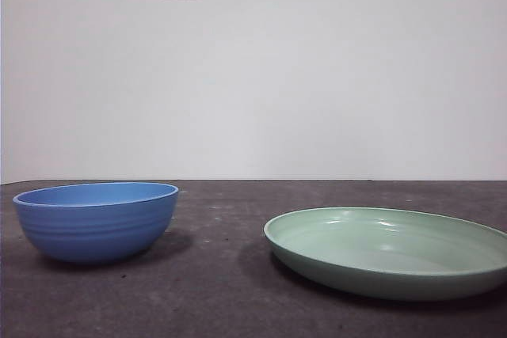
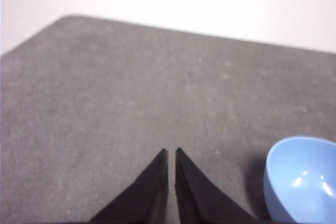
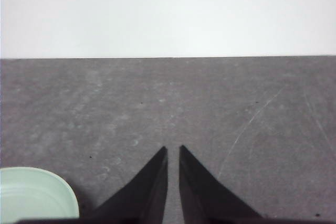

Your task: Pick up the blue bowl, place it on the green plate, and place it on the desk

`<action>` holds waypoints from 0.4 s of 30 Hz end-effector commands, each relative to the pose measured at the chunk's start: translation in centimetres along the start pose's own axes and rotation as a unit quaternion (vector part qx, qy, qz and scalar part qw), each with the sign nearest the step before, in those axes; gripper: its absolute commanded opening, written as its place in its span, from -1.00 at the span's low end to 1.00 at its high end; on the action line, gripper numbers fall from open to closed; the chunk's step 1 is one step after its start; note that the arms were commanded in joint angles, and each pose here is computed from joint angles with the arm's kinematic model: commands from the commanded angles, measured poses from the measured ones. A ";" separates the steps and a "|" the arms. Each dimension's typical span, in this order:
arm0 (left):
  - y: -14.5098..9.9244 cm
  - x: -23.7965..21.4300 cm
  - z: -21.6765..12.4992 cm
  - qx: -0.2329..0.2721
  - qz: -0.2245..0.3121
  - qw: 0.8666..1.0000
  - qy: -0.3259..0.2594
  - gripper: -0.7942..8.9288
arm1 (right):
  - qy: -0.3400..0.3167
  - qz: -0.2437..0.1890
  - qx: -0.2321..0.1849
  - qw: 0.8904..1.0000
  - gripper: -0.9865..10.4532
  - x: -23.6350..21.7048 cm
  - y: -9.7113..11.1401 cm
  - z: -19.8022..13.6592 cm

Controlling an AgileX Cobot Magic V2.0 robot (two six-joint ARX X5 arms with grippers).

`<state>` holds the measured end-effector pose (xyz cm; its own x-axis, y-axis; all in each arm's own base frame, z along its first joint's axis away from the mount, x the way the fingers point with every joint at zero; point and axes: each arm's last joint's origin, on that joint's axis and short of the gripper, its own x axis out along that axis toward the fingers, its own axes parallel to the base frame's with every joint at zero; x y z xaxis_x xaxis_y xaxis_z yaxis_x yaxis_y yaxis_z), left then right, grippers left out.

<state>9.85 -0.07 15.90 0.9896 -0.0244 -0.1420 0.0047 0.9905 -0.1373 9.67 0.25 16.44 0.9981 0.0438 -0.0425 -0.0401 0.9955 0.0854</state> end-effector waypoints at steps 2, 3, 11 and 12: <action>-0.2 -0.4 1.5 -0.028 -0.007 0.999 -0.025 -0.80 | -0.036 0.008 0.059 0.998 -0.80 -0.6 0.2 2.4; -0.3 -0.6 1.9 -0.034 -0.012 0.999 -0.030 -0.80 | -0.043 0.012 0.072 0.996 -0.80 -0.8 0.3 3.0; -1.1 -2.0 6.0 -0.044 -0.037 0.996 -0.065 -0.80 | 0.000 0.084 0.100 0.991 -0.80 -1.9 1.2 8.1; -1.2 -2.2 6.6 -0.044 -0.036 0.996 -0.063 -0.80 | 0.019 0.091 0.102 0.990 -0.80 -2.0 1.3 8.8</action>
<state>8.81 -0.33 21.83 0.9970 -0.0697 -0.0345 0.0603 0.9729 -0.2234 8.21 0.72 24.56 0.9758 0.2146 -0.0421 -0.1952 0.9413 0.2753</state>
